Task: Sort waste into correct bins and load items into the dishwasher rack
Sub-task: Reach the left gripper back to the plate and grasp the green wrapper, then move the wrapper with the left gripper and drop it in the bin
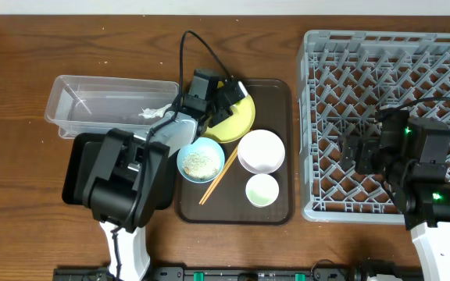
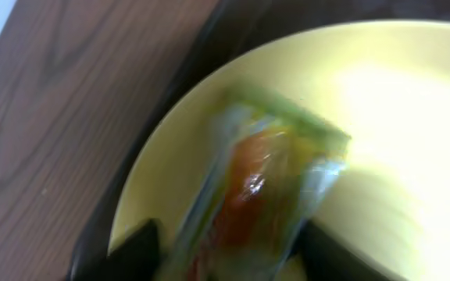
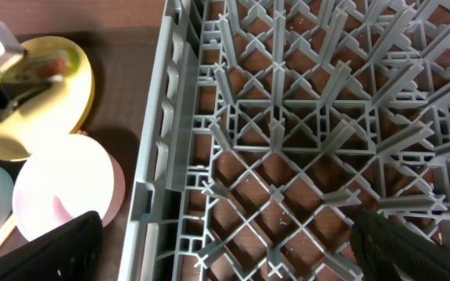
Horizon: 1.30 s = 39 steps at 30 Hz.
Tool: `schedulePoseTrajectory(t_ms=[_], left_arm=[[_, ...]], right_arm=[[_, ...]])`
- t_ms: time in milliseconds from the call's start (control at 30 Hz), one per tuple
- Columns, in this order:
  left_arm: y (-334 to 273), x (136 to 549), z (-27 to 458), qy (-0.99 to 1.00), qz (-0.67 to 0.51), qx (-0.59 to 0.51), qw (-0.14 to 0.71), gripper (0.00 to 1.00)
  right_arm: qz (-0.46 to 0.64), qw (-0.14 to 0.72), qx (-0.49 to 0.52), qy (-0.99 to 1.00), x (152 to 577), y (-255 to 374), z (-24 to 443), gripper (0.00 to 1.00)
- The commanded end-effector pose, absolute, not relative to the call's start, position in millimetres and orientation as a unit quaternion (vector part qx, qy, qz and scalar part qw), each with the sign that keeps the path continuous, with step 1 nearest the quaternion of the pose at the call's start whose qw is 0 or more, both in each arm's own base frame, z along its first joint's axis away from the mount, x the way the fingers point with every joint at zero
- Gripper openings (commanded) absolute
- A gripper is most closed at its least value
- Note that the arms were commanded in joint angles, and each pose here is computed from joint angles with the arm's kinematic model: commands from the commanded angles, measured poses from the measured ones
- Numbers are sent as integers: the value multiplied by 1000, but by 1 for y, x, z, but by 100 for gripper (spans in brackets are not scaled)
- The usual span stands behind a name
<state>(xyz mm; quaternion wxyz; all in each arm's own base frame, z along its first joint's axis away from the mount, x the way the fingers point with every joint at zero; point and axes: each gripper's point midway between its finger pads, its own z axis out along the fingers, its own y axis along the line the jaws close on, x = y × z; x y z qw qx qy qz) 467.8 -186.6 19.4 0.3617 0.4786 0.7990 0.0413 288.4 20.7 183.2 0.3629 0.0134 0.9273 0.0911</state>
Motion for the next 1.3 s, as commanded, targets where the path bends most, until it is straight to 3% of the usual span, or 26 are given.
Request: schedulePoseTrajectory(t_ms=[0, 100, 133, 167, 400, 767, 933, 1133, 1167, 1233, 1267], left_arm=[[-185, 468, 12, 802, 46, 480, 353, 29], [-183, 465, 9, 810, 40, 474, 344, 19], [-183, 464, 8, 814, 37, 468, 341, 9], [-183, 463, 8, 818, 35, 463, 340, 6], [-183, 460, 33, 863, -6, 363, 352, 6], [-166, 440, 152, 876, -50, 242, 415, 6], [-97, 437, 176, 910, -48, 29, 411, 6], [-22, 428, 148, 918, -54, -177, 352, 7], [-12, 427, 144, 916, -52, -198, 345, 13], [-6, 424, 140, 917, -56, -208, 336, 45], [-7, 424, 139, 918, -64, -207, 332, 52]], right_arm=[[91, 371, 0, 924, 291, 26, 191, 99], [91, 371, 0, 924, 291, 26, 191, 99], [91, 371, 0, 924, 291, 26, 191, 99], [91, 371, 0, 924, 291, 26, 191, 99], [91, 371, 0, 924, 291, 26, 191, 99], [91, 371, 0, 924, 291, 26, 191, 99], [92, 371, 0, 924, 291, 26, 191, 99], [92, 371, 0, 924, 291, 26, 191, 99], [91, 371, -1, 924, 291, 26, 191, 99], [92, 371, 0, 924, 291, 26, 191, 99], [92, 371, 0, 924, 291, 26, 191, 99]])
